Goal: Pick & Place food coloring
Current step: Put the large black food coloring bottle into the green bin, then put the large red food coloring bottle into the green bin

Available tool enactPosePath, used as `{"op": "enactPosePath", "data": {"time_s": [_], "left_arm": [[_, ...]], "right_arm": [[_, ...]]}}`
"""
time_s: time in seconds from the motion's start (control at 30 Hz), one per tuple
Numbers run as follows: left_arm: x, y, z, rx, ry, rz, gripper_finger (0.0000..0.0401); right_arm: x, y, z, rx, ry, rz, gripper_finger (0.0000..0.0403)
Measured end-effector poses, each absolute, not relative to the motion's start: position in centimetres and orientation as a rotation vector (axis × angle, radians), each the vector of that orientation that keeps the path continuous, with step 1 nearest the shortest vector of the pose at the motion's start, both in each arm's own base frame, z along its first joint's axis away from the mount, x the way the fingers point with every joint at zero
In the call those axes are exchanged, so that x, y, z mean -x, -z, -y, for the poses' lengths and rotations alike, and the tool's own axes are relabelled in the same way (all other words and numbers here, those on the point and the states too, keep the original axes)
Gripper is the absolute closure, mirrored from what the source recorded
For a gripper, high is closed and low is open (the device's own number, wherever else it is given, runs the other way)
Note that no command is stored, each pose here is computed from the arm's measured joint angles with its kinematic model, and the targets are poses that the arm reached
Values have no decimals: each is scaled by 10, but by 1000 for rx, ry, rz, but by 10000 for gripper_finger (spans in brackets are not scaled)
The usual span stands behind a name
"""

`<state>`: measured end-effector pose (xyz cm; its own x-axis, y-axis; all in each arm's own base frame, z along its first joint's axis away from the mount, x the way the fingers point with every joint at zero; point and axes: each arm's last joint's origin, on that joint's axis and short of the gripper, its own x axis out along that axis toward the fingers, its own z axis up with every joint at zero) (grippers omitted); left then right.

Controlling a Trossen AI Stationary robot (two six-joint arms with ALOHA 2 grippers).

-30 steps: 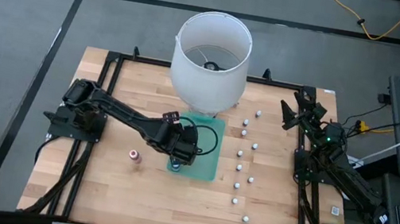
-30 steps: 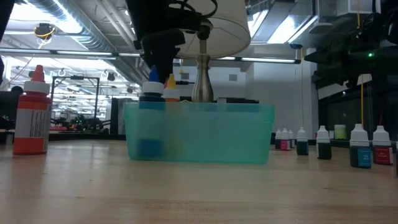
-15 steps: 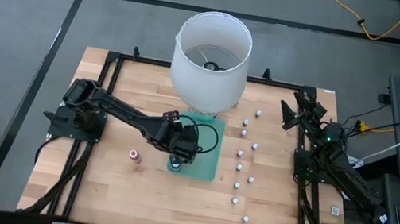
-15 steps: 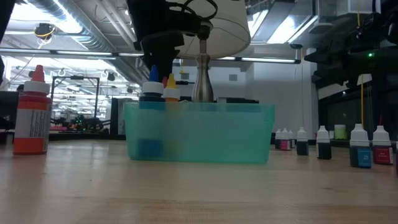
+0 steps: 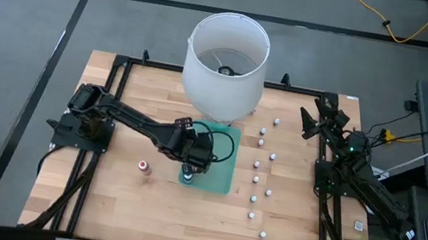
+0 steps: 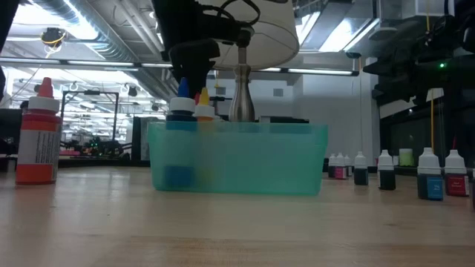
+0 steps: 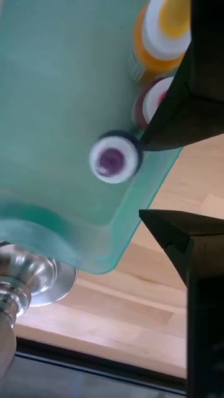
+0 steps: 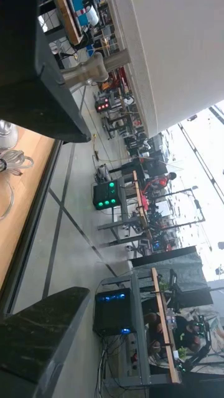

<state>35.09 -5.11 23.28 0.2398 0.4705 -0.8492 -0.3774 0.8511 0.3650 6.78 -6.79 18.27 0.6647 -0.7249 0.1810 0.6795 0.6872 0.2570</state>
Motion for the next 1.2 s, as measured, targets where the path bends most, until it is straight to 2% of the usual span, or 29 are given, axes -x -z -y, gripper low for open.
{"op": "enactPosePath", "data": {"time_s": [0.33, 0.53, 0.73, 0.97, 1.2], "left_arm": [[-350, -235, 49, -109, -574, -1200, 239], [-339, -253, 46, -24, -674, -1134, 234], [-313, -281, 53, 154, -766, -1051, 194], [-277, -299, 65, 382, -871, -1097, 133], [-257, -286, 89, 537, -912, -1212, 119]], "right_arm": [[-68, -183, 68, -173, 797, 279, 4], [-68, -183, 68, -173, 798, 279, 4], [-68, -183, 68, -173, 797, 279, 4], [-68, -183, 68, -173, 797, 279, 4], [-68, -183, 68, -173, 798, 279, 4]]}}
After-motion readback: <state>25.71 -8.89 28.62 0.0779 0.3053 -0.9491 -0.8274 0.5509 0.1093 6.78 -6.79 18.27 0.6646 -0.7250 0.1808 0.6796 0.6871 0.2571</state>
